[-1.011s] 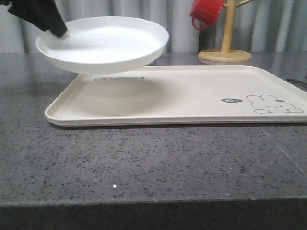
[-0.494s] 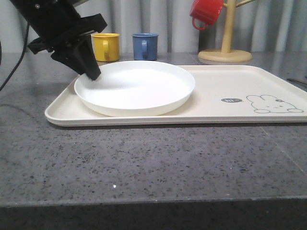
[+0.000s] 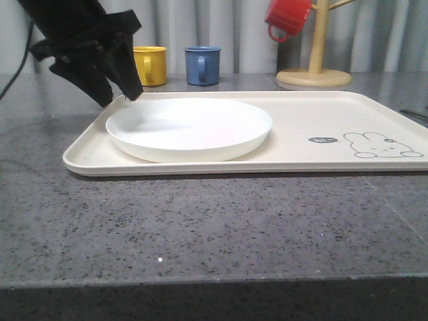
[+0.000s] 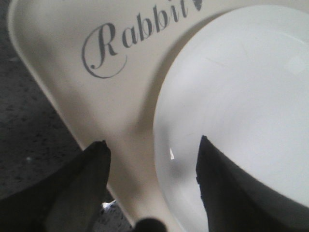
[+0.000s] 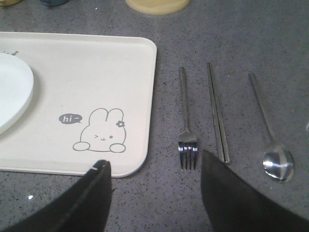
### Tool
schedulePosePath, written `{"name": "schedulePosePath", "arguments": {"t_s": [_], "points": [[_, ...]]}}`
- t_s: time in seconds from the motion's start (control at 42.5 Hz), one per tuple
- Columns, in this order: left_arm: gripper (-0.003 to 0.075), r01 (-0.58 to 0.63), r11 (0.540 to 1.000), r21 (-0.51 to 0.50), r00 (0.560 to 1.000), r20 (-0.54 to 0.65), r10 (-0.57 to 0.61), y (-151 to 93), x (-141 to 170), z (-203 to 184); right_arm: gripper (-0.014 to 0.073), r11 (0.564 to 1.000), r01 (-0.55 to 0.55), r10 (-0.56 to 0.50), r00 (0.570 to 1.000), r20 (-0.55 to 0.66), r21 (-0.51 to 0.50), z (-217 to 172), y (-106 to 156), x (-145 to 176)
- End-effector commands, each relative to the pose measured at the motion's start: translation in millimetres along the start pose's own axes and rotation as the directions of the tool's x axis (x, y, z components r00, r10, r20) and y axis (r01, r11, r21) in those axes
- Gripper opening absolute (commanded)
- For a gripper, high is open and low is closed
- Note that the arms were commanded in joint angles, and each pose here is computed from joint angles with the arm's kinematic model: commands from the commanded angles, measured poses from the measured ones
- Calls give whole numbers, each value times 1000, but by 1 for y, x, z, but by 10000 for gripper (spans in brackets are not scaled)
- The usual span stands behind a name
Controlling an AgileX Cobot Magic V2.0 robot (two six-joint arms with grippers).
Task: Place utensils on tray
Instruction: 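Lower the plate onto the tray's near half and open the left gripper, then raise the left gripper away from the plate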
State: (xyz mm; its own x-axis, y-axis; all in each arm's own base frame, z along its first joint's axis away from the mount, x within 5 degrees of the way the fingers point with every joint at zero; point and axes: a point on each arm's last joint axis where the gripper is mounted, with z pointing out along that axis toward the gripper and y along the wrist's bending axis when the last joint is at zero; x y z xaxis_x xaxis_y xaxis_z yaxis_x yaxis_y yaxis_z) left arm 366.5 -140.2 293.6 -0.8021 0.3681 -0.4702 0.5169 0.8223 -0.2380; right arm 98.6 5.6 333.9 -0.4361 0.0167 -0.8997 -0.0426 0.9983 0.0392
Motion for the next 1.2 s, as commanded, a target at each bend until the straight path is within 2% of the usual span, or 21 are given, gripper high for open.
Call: {"name": "schedulePosePath", "arguments": {"t_s": [0.0, 0.094, 0.235, 0.306, 0.47, 0.776, 0.964, 1.175], "points": [[410, -86, 996, -14, 987, 131, 87, -36, -8, -55, 444, 1000, 8, -9, 996, 87, 9, -3, -1, -14], [410, -168, 983, -75, 976, 127, 177, -65, 0, -77, 444, 1000, 8, -9, 996, 87, 9, -3, -1, -14], [410, -250, 936, -247, 951, 120, 286, -101, 18, -103, 444, 1000, 8, -9, 996, 87, 9, -3, -1, -14], [410, -278, 923, -266, 931, 161, 327, -121, 30, -116, 444, 1000, 8, -9, 996, 87, 9, -3, -1, -14], [410, -369, 908, -201, 870, 268, 413, -153, 67, -140, 444, 1000, 8, -9, 996, 87, 9, -3, -1, -14], [410, -361, 915, -178, 820, 406, 403, -142, 126, -165, 444, 1000, 8, -9, 996, 87, 9, -3, -1, -14], [410, -351, 926, -139, 822, 429, 375, -135, 157, -167, 444, 1000, 5, -5, 996, 88, 6, -3, 0, -14], [408, -351, 926, -139, 822, 428, 376, -129, 174, -166, 444, 1000, -3, 3, 996, 88, 0, -3, 0, -14]]}}
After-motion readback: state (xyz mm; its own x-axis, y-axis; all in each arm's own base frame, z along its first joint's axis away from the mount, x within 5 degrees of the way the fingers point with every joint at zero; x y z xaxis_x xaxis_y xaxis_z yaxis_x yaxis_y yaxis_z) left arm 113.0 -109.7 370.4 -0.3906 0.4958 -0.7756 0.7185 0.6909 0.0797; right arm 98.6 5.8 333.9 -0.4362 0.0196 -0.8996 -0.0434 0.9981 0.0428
